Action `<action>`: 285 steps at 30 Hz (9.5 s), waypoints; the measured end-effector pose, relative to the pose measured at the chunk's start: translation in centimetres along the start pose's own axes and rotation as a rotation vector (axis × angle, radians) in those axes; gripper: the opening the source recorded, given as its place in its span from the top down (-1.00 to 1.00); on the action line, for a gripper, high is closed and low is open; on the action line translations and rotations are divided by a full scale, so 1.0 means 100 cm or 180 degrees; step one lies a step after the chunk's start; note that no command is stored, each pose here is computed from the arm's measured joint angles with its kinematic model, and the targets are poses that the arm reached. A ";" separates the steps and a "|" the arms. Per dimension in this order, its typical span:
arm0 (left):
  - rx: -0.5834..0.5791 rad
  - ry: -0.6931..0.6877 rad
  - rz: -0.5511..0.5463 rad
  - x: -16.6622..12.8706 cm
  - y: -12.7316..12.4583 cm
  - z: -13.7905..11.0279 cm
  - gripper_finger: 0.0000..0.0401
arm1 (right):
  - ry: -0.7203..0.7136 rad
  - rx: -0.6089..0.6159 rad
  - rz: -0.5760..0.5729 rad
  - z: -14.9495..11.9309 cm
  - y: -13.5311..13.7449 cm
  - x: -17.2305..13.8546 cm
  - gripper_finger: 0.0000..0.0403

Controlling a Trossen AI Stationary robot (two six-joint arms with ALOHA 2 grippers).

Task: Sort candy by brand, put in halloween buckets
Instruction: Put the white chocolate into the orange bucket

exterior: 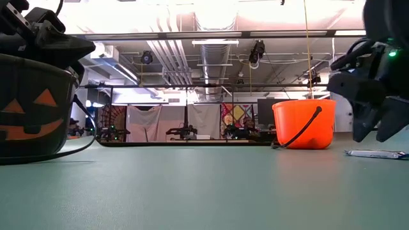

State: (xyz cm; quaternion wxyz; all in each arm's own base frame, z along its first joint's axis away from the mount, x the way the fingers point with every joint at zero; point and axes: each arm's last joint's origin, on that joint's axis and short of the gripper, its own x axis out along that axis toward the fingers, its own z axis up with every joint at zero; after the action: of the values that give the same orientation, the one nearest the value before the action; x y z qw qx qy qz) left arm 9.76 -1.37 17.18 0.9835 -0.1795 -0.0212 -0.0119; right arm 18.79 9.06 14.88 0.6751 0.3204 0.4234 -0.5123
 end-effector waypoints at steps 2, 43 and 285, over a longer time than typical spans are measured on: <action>0.0000 0.0000 -0.0001 0.000 0.000 0.000 1.00 | 0.0032 -0.0110 -0.0021 -0.003 -0.002 -0.002 -0.15; 0.0000 -0.0001 0.0000 0.000 0.000 0.000 1.00 | -0.0299 0.0319 -0.0264 0.024 0.031 0.037 -0.15; 0.0000 -0.0001 0.0000 0.000 0.000 0.000 1.00 | -0.0235 0.2186 -0.0997 0.164 -0.031 -0.069 0.05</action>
State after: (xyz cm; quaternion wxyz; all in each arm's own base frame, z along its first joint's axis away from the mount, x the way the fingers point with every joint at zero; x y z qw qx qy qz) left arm 9.76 -1.37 17.19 0.9834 -0.1796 -0.0214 -0.0119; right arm 19.01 -3.03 28.27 0.4567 0.4407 0.2462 -0.7326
